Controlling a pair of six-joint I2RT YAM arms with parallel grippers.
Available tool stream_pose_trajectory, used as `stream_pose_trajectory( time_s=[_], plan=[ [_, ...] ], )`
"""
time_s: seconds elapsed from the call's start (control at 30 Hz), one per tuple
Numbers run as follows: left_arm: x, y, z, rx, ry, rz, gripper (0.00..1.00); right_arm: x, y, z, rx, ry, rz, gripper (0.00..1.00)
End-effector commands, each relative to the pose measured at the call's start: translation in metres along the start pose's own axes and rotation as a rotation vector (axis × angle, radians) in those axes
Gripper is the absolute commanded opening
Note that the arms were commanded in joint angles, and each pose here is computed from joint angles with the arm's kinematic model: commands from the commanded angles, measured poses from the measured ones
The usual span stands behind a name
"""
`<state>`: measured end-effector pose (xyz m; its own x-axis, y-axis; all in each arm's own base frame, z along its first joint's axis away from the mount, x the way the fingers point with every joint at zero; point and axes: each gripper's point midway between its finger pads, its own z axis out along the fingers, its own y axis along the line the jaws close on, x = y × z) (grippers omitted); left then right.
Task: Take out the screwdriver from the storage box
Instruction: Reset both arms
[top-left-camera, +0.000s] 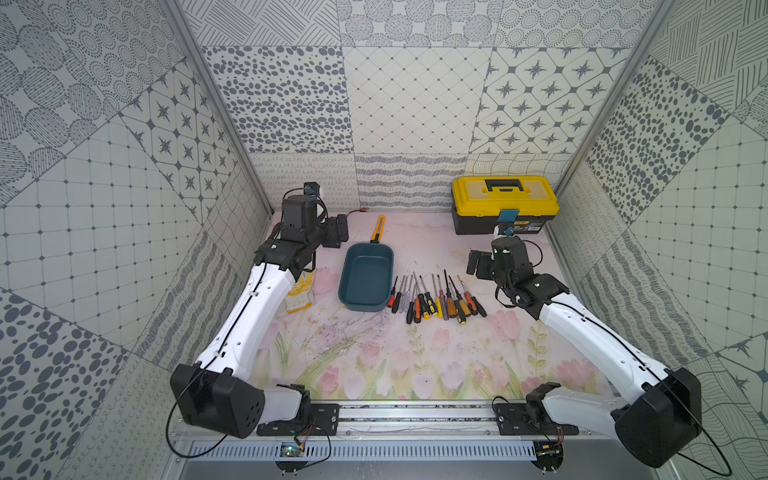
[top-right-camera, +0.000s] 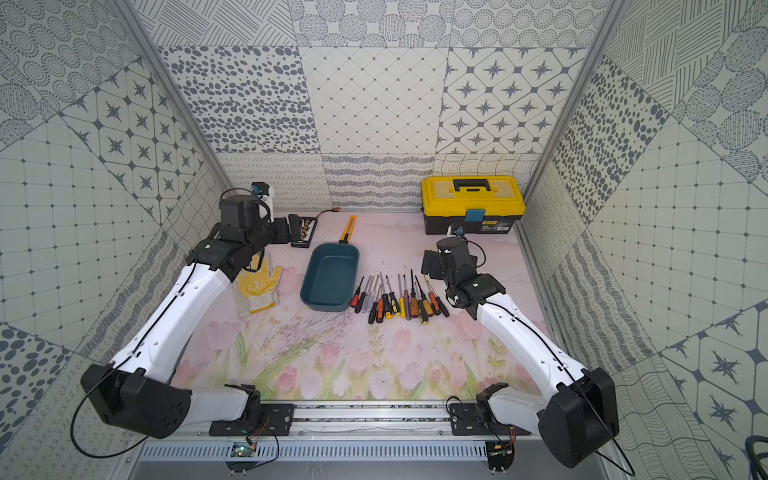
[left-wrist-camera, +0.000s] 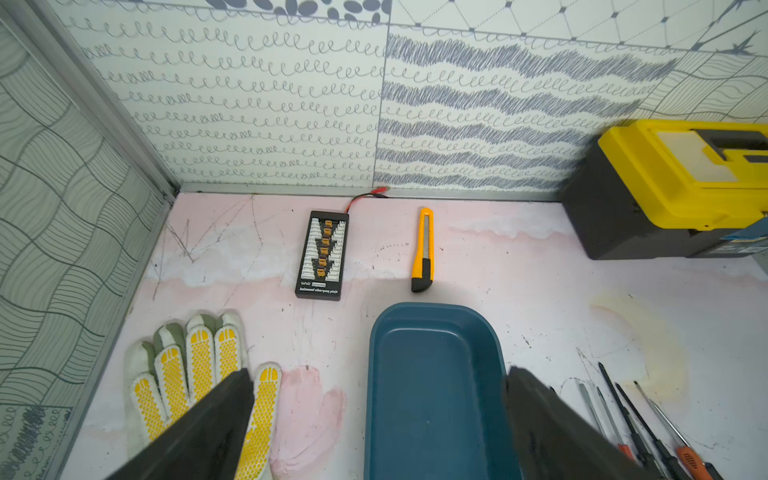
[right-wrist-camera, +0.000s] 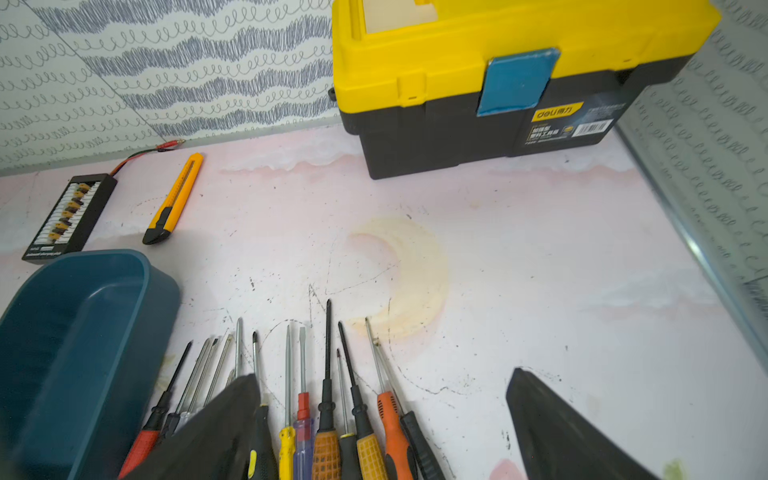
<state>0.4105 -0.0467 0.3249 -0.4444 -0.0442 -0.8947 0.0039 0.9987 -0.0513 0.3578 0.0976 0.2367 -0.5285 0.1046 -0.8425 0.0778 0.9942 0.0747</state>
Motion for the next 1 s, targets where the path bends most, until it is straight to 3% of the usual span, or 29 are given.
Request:
stream_pose_trajectory(
  time_s=[0.0, 0.27, 0.43, 0.67, 0.77, 0.97],
  plan=[
    [-0.005, 0.027, -0.015, -0.138, -0.257, 0.071, 0.99, -0.024, -0.015, -0.011, 0.081, -0.077, -0.087, 0.99],
    [0.103, 0.056, -0.007, -0.232, -0.21, -0.08, 0.99, -0.026, -0.035, -0.01, 0.194, -0.081, -0.212, 0.99],
    [0.13, 0.059, 0.005, -0.234, -0.201, -0.126, 0.99, -0.014, -0.043, 0.002, 0.249, -0.049, -0.223, 0.99],
    [0.157, 0.059, 0.018, -0.228, -0.204, -0.07, 0.99, -0.005, -0.051, 0.004, 0.264, -0.118, -0.177, 0.99],
    [0.172, 0.06, 0.022, -0.237, -0.165, -0.042, 0.99, 0.001, -0.047, 0.005, 0.222, -0.128, -0.216, 0.99],
    [0.195, 0.058, 0.039, -0.218, -0.136, -0.02, 0.99, 0.018, -0.063, 0.013, 0.289, -0.098, -0.264, 0.99]
  ],
)
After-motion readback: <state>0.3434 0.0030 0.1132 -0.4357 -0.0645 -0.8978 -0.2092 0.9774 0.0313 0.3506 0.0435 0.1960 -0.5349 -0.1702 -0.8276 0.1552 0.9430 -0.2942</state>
